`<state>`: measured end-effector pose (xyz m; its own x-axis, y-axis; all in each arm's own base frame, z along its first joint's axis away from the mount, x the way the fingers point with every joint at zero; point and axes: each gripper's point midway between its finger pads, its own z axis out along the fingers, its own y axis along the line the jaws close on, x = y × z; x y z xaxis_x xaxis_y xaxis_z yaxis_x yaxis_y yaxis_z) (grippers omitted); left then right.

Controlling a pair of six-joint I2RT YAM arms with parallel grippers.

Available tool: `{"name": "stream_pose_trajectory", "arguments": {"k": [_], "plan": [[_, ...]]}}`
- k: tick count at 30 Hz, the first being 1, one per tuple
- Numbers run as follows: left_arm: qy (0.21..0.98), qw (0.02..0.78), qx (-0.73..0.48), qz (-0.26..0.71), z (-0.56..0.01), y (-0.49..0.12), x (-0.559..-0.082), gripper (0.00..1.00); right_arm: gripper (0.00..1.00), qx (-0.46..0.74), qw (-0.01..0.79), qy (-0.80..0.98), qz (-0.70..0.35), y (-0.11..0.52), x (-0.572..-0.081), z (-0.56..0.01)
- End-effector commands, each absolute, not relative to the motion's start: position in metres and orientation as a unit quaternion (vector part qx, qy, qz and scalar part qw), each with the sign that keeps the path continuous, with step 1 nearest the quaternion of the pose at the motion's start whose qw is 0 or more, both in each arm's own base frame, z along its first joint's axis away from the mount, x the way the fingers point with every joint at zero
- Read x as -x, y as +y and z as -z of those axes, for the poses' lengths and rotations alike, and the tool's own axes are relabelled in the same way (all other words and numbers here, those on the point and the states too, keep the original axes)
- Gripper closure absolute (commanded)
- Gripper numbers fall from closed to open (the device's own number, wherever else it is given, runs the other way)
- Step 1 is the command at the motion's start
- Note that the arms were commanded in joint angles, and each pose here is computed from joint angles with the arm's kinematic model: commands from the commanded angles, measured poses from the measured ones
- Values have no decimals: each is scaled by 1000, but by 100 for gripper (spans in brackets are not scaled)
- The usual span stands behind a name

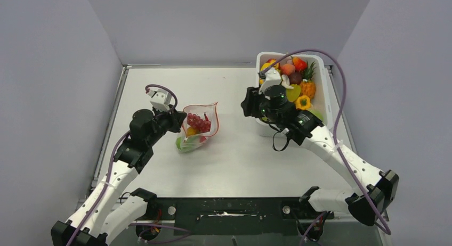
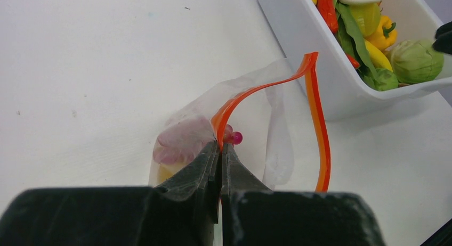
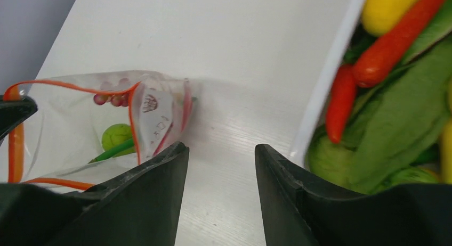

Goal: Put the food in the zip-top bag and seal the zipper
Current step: Place the fake fruit in the zipper food storage bag, then pick up the fake vegetable from the bin.

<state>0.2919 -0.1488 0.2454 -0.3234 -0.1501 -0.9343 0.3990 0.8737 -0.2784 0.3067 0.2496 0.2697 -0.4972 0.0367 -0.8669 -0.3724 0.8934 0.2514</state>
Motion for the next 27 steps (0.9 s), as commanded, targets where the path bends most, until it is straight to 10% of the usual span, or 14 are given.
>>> {"name": "stream_pose_trajectory", "arguments": {"k": [1,14,27], "plan": [[746,615,-92,238,-274,-146,-292,100,51,30,520,846,-113,176,-312,-284],[739,614,-102,257,-273,-151,-284,100,52,-142,446,878,103,4,-315,-244],[738,614,-106,258,-272,-152,-284,100,23,-166,400,896,103,-37,-335,-187]]}}
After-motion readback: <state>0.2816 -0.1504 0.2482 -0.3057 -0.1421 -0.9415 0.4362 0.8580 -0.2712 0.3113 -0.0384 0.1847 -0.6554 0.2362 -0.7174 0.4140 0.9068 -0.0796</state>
